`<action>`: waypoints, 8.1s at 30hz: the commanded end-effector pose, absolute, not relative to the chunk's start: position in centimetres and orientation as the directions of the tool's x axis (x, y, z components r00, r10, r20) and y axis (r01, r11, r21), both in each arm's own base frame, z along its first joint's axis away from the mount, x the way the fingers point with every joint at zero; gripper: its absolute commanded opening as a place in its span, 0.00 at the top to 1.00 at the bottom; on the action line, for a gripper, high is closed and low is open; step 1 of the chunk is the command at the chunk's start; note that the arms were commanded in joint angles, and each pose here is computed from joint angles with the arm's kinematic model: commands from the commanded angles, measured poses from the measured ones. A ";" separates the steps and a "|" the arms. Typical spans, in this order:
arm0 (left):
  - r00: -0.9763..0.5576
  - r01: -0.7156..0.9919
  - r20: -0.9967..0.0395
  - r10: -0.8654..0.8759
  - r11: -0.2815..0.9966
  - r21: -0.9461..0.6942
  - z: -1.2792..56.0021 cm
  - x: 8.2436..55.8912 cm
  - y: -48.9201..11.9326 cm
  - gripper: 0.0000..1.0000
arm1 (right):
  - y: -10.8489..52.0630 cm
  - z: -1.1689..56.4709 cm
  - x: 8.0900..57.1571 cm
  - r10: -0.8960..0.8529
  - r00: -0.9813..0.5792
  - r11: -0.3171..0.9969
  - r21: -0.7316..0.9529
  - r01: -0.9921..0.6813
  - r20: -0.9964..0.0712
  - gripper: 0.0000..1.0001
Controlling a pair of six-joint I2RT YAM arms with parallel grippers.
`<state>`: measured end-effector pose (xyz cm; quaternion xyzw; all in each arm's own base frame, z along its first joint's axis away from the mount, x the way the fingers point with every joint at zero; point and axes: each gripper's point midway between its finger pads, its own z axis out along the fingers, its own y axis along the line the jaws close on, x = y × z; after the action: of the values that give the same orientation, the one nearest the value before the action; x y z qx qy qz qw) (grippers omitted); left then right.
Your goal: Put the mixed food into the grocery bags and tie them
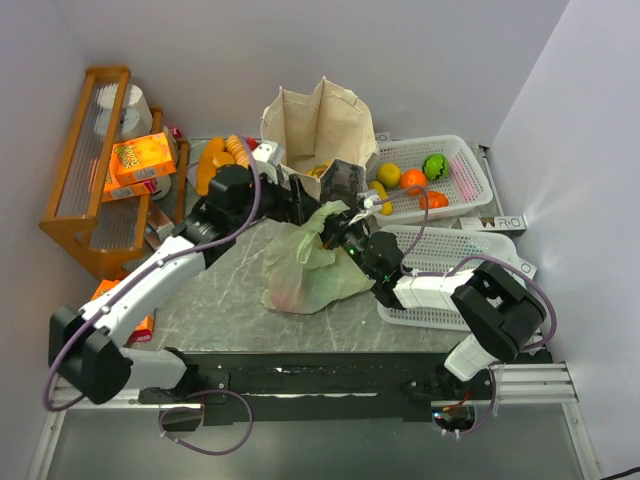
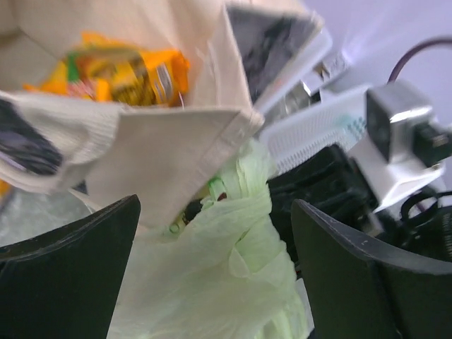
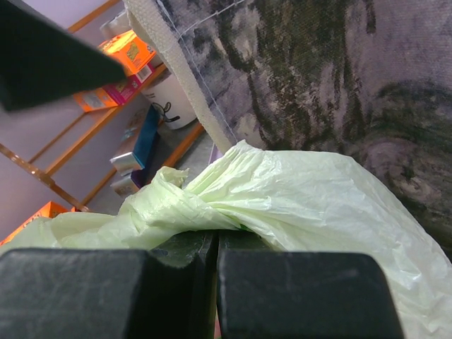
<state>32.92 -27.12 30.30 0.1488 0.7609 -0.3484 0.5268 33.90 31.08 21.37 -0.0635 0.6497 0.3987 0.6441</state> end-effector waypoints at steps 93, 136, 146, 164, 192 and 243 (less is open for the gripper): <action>-0.515 0.844 -0.843 -0.157 0.078 -0.531 25.2 27.0 -30.0 0.43 | 32.2 26.1 26.5 0.393 -0.088 0.248 0.198 -0.948 -0.915 1.00; -0.576 0.650 -0.786 -0.222 0.458 -0.606 24.2 34.6 -26.3 0.22 | 32.3 25.7 33.1 0.357 -0.062 0.441 0.227 -0.868 -0.932 1.00; -0.668 0.581 -0.692 -0.273 0.389 -0.714 24.1 32.5 -27.1 0.31 | 31.8 25.8 36.1 0.303 -0.039 0.586 0.218 -0.781 -0.952 1.00; -0.666 0.450 -0.670 -0.329 0.538 -0.712 18.6 27.6 -24.6 0.30 | 35.6 24.9 33.9 0.359 0.030 0.541 0.182 -0.821 -0.933 1.00; -0.516 0.624 -0.771 -0.374 0.452 -0.637 24.7 29.7 -23.7 0.48 | 36.0 23.7 28.1 0.358 0.011 0.404 0.145 -0.903 -0.934 1.00; -0.542 0.649 -0.742 -0.394 0.365 -0.667 24.7 29.1 -25.8 0.99 | 32.4 22.5 25.0 0.246 -0.021 0.481 0.141 -0.866 -0.969 0.45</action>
<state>28.64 -25.85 22.21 0.0766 0.7055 -0.5574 0.4309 26.25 32.76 21.35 -0.2603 0.5853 0.4342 0.6333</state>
